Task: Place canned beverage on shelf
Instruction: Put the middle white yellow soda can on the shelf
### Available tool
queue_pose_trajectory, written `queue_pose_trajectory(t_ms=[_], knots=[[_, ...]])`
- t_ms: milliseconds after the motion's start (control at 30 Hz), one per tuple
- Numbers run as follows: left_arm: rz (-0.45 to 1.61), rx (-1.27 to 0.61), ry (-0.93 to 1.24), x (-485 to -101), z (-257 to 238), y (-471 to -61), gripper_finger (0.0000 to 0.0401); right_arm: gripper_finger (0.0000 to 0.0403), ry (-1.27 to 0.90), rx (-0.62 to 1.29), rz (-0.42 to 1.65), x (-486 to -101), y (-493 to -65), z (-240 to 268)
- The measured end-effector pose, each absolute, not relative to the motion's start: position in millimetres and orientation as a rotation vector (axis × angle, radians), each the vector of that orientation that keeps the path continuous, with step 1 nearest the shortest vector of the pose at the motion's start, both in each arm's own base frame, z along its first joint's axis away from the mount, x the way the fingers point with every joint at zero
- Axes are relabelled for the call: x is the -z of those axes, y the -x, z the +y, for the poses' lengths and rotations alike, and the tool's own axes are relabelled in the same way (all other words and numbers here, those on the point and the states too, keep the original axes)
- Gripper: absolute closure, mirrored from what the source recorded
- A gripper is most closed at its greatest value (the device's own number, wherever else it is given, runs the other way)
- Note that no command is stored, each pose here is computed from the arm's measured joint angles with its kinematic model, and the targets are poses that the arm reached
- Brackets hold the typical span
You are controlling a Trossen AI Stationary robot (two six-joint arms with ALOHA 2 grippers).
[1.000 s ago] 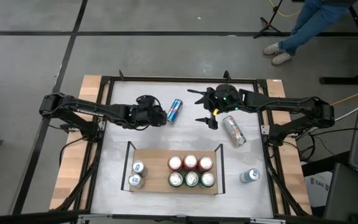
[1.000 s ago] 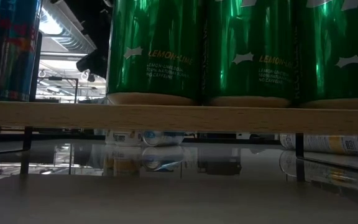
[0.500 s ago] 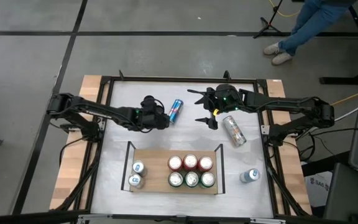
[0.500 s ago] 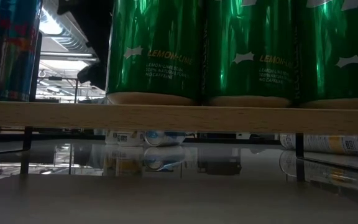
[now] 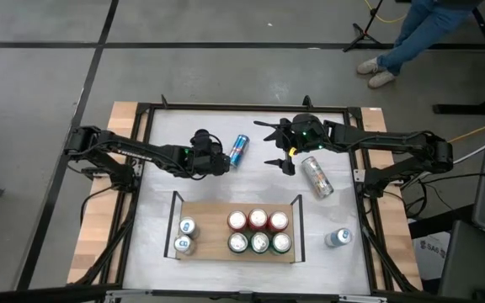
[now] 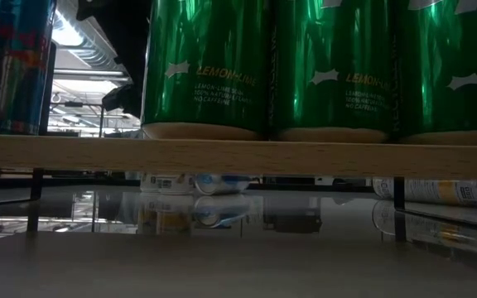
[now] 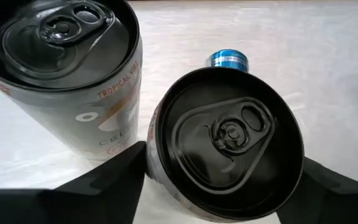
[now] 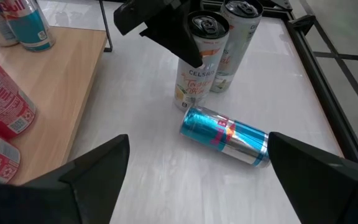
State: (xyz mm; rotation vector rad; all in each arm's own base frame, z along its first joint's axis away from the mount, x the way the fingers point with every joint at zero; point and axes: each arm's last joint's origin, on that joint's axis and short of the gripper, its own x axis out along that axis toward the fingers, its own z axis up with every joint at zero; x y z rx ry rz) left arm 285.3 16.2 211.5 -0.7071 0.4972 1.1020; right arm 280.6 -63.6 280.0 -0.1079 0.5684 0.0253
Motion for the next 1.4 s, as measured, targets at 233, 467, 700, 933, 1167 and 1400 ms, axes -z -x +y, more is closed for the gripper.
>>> queue_pose_trajectory(t_ms=[233,467,700,933,1167,1400], knots=[[0.499,-1.101,0.706,-212,16,-285,0.0142,0.0031,0.108,-0.025,0.569,-280,-281,-64],[0.581,-1.02,0.63,-212,15,-287,0.0142,0.0031,0.108,-0.026,0.569,-280,-281,-64],[0.65,-0.869,0.548,-215,13,-292,0.0142,0.0031,0.108,-0.026,0.57,-280,-280,-64],[0.688,-0.61,0.468,-221,11,-303,0.0142,0.0031,0.107,-0.026,0.571,-280,-280,-64],[0.74,-0.376,0.348,-223,12,-307,0.0142,0.0031,0.107,-0.026,0.572,-280,-280,-63],[0.763,-0.215,0.19,-224,17,-308,0.0142,0.0031,0.107,-0.026,0.573,-280,-280,-63]])
